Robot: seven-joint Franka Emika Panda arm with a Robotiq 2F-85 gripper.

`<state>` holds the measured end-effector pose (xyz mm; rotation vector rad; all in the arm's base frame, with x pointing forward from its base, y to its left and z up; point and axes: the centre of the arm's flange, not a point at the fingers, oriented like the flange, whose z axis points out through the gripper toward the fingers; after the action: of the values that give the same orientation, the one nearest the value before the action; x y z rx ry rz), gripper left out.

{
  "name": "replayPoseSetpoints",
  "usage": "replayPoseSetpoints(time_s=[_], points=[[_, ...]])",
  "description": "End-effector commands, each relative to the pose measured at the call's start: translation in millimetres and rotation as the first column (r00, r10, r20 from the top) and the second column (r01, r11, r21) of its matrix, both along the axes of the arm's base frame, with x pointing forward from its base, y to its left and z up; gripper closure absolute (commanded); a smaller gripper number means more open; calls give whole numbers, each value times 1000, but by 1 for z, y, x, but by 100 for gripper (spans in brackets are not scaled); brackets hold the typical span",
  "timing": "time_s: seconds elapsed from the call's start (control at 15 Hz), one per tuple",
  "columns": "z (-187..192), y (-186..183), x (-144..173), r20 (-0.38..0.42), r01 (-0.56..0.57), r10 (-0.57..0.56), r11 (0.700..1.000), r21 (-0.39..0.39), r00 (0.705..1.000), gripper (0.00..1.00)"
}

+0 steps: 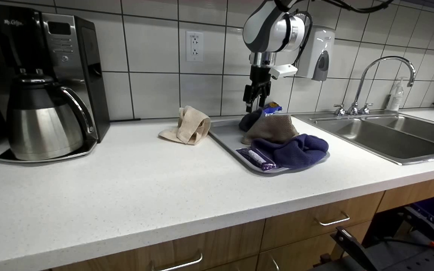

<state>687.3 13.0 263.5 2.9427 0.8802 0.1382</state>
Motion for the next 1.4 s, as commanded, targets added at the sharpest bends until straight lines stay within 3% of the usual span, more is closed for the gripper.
replayPoseSetpoints(time_s=[0.0,0.6,1.33], points=[[0,0,0,0,0,0,1000,0,1000,0],[0,0,0,0,0,0,1000,0,1000,0],[19,24,33,77,-134,130,990,38,988,0]])
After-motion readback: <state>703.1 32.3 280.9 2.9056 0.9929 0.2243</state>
